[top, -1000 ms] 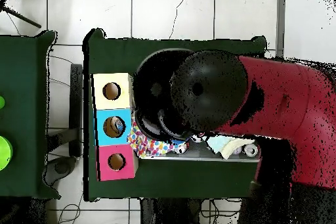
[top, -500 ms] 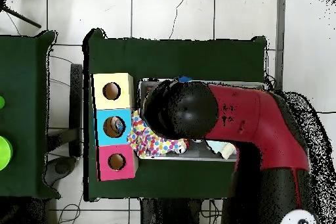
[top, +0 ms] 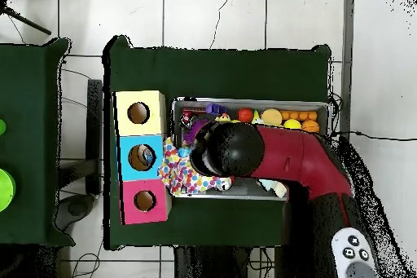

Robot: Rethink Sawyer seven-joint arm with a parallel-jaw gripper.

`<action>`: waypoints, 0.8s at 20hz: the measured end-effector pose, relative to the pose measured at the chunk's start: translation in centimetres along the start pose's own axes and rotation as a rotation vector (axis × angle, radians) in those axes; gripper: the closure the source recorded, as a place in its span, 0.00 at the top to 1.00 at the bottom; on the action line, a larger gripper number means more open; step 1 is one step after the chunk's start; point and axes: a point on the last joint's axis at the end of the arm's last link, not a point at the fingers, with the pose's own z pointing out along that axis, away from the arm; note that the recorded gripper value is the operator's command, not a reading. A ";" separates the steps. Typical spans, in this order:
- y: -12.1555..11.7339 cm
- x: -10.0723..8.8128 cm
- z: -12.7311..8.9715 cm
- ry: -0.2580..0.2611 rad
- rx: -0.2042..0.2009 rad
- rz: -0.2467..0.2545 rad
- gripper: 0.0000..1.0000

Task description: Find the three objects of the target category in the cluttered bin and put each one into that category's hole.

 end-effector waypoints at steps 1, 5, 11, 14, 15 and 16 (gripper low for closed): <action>-0.2 0.2 0.7 0.008 0.002 0.000 0.00; -0.9 1.2 3.9 0.027 -0.004 0.003 0.00; -1.2 1.1 7.6 -0.003 -0.038 0.001 0.00; -1.2 0.9 8.9 -0.035 -0.060 -0.005 0.00; -1.2 0.9 8.8 -0.036 -0.060 -0.006 0.00; -1.2 1.1 8.4 -0.037 -0.057 -0.007 0.00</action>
